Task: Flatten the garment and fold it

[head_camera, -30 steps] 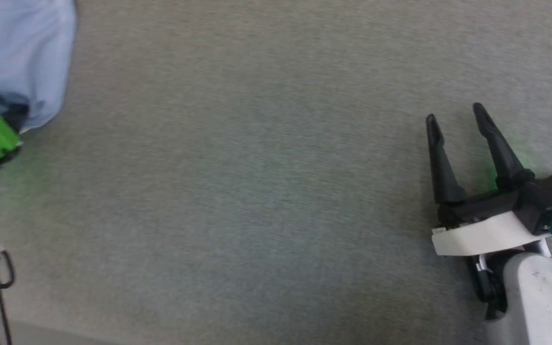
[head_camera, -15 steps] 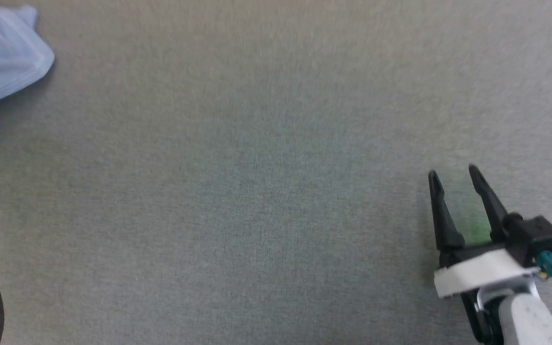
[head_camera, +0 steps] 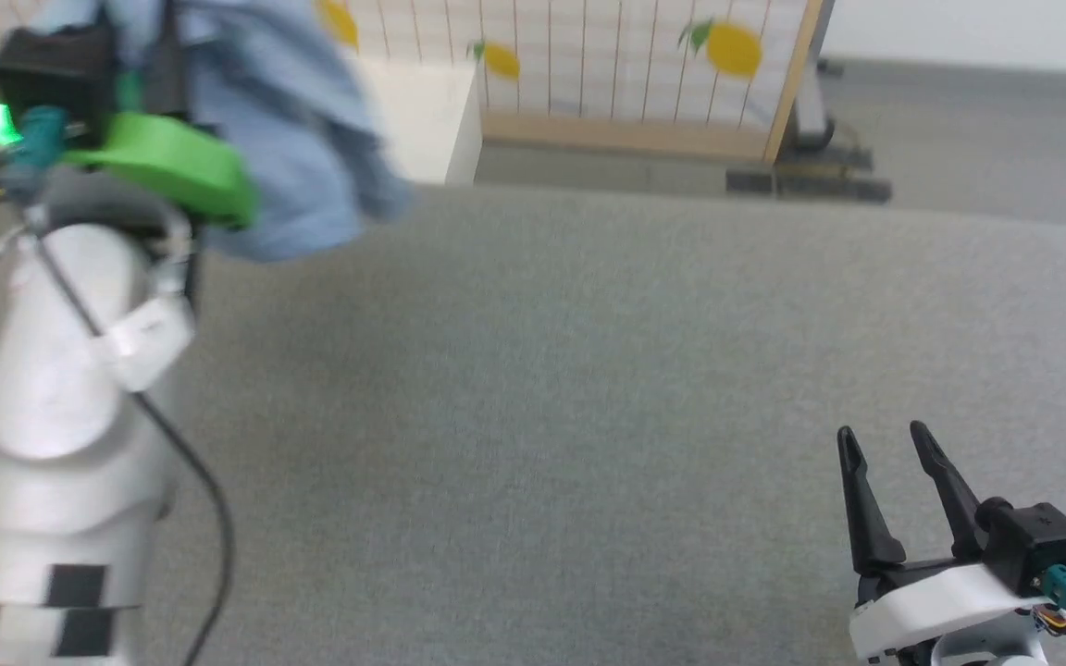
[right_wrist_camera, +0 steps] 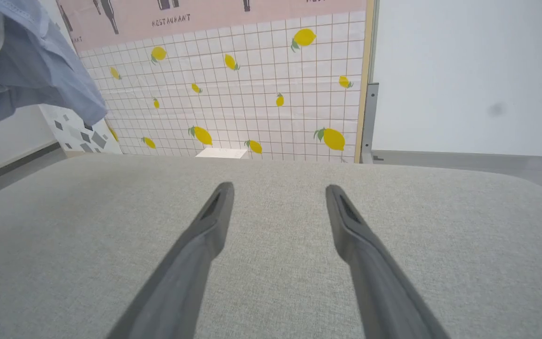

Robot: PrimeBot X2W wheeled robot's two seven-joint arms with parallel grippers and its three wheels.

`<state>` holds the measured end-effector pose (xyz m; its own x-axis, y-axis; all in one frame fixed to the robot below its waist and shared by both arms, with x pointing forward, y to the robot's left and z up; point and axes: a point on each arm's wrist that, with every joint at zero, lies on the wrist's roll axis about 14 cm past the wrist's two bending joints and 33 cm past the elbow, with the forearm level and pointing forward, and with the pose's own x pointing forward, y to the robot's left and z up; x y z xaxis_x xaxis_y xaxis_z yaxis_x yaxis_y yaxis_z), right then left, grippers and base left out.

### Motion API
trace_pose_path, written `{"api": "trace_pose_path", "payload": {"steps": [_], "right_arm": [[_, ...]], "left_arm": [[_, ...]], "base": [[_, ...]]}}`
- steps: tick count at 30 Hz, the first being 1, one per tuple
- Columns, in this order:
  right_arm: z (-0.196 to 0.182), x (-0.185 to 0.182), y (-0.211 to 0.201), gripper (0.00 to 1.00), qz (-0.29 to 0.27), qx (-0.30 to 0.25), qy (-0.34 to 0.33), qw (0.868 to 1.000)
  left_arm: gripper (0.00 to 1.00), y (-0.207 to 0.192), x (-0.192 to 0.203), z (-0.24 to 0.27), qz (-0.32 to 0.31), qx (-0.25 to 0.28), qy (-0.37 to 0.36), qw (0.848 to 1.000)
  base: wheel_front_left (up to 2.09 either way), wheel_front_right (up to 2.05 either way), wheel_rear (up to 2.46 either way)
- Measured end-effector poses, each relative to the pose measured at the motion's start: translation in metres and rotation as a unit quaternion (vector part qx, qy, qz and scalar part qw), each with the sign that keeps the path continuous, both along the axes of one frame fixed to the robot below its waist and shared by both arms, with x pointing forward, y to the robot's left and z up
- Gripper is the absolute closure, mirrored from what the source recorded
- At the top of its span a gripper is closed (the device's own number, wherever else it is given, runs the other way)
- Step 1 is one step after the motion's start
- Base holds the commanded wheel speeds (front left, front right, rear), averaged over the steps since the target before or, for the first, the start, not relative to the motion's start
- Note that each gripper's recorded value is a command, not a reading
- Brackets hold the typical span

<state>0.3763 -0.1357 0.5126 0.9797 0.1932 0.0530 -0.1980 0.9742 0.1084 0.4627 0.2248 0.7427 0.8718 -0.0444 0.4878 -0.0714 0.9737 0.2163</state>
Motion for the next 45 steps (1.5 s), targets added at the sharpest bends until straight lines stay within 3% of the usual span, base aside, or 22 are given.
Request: {"api": "trace_pose_path", "payload": {"steps": [4,8,12,15,18,21,27,28,30,32,34,38,41,45], "right_arm": [[0.019,-0.011,-0.008,0.0,-0.011,0.002,-0.026,1.0],[0.026,-0.021,-0.02,0.0,-0.03,0.007,-0.036,0.999],[0.027,-0.03,-0.033,0.0,-0.051,0.009,-0.036,0.998],[0.025,-0.036,-0.045,0.0,-0.07,0.009,-0.033,0.997],[0.023,-0.043,-0.055,0.0,-0.086,0.008,-0.028,0.996],[0.02,-0.049,-0.063,0.0,-0.101,0.008,-0.023,0.995],[0.013,-0.054,-0.073,0.0,-0.118,0.011,-0.009,0.993],[0.01,-0.054,-0.073,0.0,-0.118,0.011,-0.005,0.993],[0.007,-0.053,-0.073,0.0,-0.118,0.011,0.001,0.993],[0.005,-0.051,-0.07,0.0,-0.113,0.011,0.004,0.994],[0.005,-0.048,-0.065,0.0,-0.105,0.012,0.006,0.994],[0.005,-0.043,-0.056,0.0,-0.091,0.012,0.005,0.996],[0.007,-0.039,-0.049,0.0,-0.079,0.012,0.002,0.997],[0.011,-0.032,-0.036,0.0,-0.058,0.011,-0.004,0.998]], "left_arm": [[1.0,-0.067,-0.012,0.025,-0.095,-0.023,-0.027,0.995],[1.0,-0.132,-0.013,0.015,-0.18,-0.038,0.008,0.983],[1.0,-0.188,-0.012,-0.03,-0.253,-0.06,0.091,0.961],[1.0,-0.222,-0.015,-0.094,-0.288,-0.065,0.203,0.934],[1.0,-0.251,-0.031,-0.172,-0.31,-0.035,0.337,0.888],[1.0,-0.264,-0.056,-0.245,-0.309,0.006,0.464,0.83],[0.99,-0.257,-0.104,-0.333,-0.286,0.086,0.626,0.72],[0.71,-0.257,-0.107,-0.337,-0.286,0.087,0.637,0.711],[0.0,-0.257,-0.104,-0.335,-0.287,0.08,0.635,0.713],[0.0,-0.257,-0.098,-0.329,-0.288,0.067,0.618,0.728],[0.0,-0.254,-0.088,-0.317,-0.286,0.035,0.586,0.757],[0.0,-0.242,-0.06,-0.269,-0.279,-0.047,0.46,0.841],[0.0,-0.217,-0.043,-0.229,-0.255,-0.079,0.347,0.899],[0.0,-0.173,-0.04,-0.204,-0.208,-0.114,0.245,0.94]], "base": [[0.0,0.0,0.0],[0.0,0.0,0.0],[0.0,0.0,0.0],[0.0,0.0,0.0],[0.0,0.0,0.0],[0.0,0.0,0.0],[0.0,0.0,0.0],[0.0,0.0,0.0],[0.0,0.0,0.0],[0.0,0.0,0.0],[0.0,0.0,0.0],[0.0,0.0,0.0],[0.0,0.0,0.0],[0.0,0.0,0.0]]}}
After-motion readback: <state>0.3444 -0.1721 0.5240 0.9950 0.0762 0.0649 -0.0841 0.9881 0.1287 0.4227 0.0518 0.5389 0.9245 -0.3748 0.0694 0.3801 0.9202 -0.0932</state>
